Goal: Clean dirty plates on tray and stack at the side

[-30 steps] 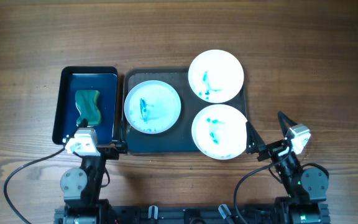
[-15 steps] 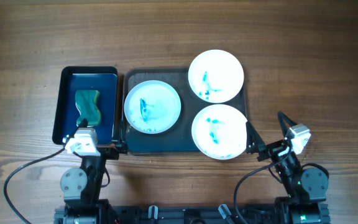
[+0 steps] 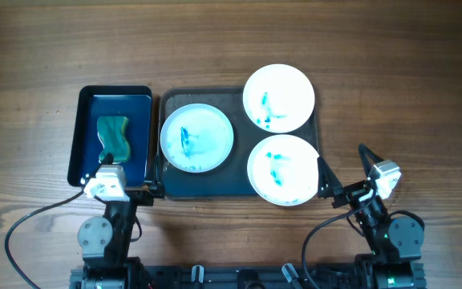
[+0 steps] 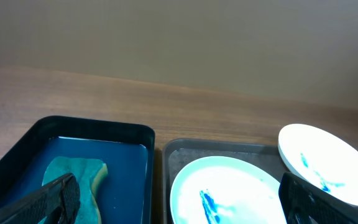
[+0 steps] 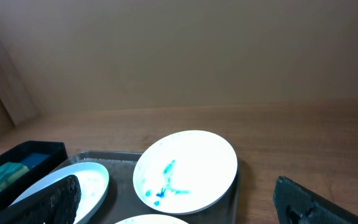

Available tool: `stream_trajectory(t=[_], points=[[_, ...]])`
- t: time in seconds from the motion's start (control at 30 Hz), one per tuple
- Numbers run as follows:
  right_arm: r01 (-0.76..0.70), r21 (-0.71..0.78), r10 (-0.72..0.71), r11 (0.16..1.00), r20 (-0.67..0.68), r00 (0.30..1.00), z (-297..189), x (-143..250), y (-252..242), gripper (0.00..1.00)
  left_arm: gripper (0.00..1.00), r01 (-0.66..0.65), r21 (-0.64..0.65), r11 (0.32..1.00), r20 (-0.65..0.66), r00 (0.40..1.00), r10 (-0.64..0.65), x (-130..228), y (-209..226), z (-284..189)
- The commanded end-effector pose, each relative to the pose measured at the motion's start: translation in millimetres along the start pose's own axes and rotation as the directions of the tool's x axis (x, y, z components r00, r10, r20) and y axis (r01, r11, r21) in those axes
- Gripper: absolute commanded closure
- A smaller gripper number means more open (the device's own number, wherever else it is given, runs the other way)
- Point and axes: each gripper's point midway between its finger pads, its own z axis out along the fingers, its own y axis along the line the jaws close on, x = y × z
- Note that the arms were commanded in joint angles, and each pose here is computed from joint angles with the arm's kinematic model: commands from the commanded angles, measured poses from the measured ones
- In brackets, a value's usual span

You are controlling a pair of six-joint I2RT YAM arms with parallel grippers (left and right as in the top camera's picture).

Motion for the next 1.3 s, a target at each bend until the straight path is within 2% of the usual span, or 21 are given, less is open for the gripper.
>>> stream_trajectory(t=[0.0,0.47,0.57,0.77,0.87,0.97,1.03,1.1,1.17,1.23,1.27], points=[[0.018,-0.019,-0.018,1.0,0.002,1.0,-0.2,-0.3,3.4,0.0,0.0,-0.024,-0.005,1.0,0.004,1.0,0.024,1.7,1.0,0.3],[0.017,-0.02,-0.017,1.0,0.002,1.0,-0.2,-0.3,3.6,0.0,0.0,-0.024,-0.006,1.0,0.005,1.0,0.024,1.6,1.1,0.3],[0.025,-0.013,-0.025,1.0,0.015,1.0,-0.2,-3.4,2.7,0.0,0.0,-0.024,-0.054,0.998,0.018,1.0,0.024,-1.9,9.2,-0.1],[0.031,-0.033,-0.03,0.999,0.013,0.999,1.5,-35.9,12.4,0.0,0.0,-0.013,-0.056,0.998,-0.003,1.0,0.013,-42.9,0.7,-9.5],[0.036,-0.077,-0.039,0.996,-0.048,0.998,11.2,-62.2,24.0,0.0,0.0,0.022,-0.059,0.998,-0.103,0.994,-0.028,-64.1,-6.2,-11.7],[-0.001,-0.067,-0.015,0.998,-0.235,0.972,28.4,-75.3,24.8,0.0,0.0,0.029,-0.072,0.997,-0.216,0.975,-0.045,-86.5,-11.6,-10.6],[-0.032,-0.049,0.011,0.998,-0.384,0.923,42.7,-85.0,23.7,0.0,0.0,0.033,-0.098,0.995,-0.333,0.941,-0.064,-99.7,-13.6,-8.0],[-0.062,-0.023,0.042,0.998,-0.514,0.857,53.7,-93.0,21.9,0.0,0.0,0.041,-0.122,0.992,-0.493,0.865,-0.096,-99.0,-15.6,-2.7],[-0.095,0.009,0.08,0.995,-0.613,0.786,64.7,-96.9,19.2,0.0,0.0,0.133,-0.032,0.991,-0.629,0.767,-0.123,-94.2,-40.4,8.7],[-0.148,0.029,0.132,0.989,-0.644,0.753,79.4,-93.0,17.4,0.0,0.0,0.254,0.08,0.964,-0.693,0.71,-0.13,-89.2,-67.6,19.9],[-0.189,0.061,0.181,0.98,-0.664,0.726,84.4,-84.1,15.1,0.0,0.0,0.28,0.085,0.956,-0.72,0.681,-0.135,-81.7,-70.5,24.6]])
